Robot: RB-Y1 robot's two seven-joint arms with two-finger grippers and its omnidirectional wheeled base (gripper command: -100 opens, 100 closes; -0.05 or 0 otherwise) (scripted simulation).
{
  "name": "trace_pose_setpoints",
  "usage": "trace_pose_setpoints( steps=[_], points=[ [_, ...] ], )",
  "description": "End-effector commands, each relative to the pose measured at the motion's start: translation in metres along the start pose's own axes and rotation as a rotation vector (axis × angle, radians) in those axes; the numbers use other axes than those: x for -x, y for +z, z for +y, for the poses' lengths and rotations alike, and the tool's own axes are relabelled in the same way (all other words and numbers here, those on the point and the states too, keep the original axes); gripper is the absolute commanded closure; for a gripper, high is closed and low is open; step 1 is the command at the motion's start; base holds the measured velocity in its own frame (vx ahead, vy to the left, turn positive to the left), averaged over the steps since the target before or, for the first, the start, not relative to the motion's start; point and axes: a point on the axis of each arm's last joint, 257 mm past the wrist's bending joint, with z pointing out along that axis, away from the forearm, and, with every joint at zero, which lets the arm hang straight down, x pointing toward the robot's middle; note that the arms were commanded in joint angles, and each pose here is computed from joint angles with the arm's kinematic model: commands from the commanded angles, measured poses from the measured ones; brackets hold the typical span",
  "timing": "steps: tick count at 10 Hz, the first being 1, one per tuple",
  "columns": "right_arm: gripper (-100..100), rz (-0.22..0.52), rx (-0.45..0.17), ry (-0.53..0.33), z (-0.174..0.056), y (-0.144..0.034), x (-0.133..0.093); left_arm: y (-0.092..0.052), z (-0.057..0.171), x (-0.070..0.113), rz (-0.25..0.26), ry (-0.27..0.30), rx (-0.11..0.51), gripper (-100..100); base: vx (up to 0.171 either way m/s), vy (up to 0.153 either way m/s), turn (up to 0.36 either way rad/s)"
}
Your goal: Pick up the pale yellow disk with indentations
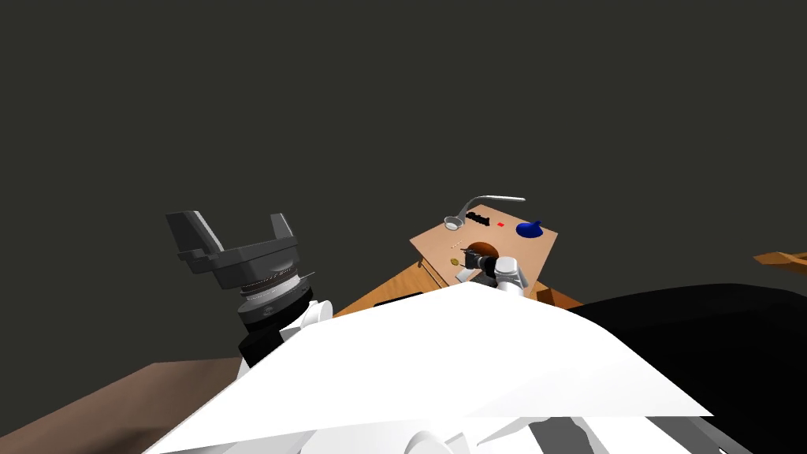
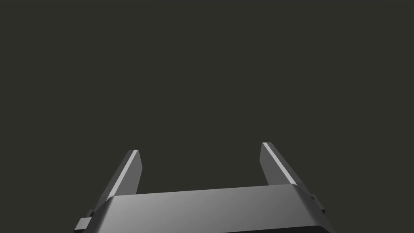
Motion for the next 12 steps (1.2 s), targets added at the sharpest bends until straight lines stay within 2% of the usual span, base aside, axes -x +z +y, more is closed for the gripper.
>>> trace_pose_setpoints(
  steps=[1,4,8,12],
  points=[
    [-100,0.005,0.05,-0.016,0.014,0.004,-0.005,0.0,0.0,0.0,0.0,0.0,0.0,0,0.041,-0.007,0.152],
    [-100,0.045,0.105,-0.043,0.028,0.003,-0.016,0.0,0.0,0.0,0.0,0.0,0.0,0,0.023,-0.011,0.019],
    [-100,0.062,0.226,-0.087,0.061,0.007,-0.025,0.0,0.0,0.0,0.0,0.0,0.0,0,0.035,-0.01,0.088],
    [-100,0.098,0.332,-0.132,0.087,0.004,-0.038,0.0,0.0,0.0,0.0,0.0,0.0,0,0.035,-0.013,0.07]
  ],
)
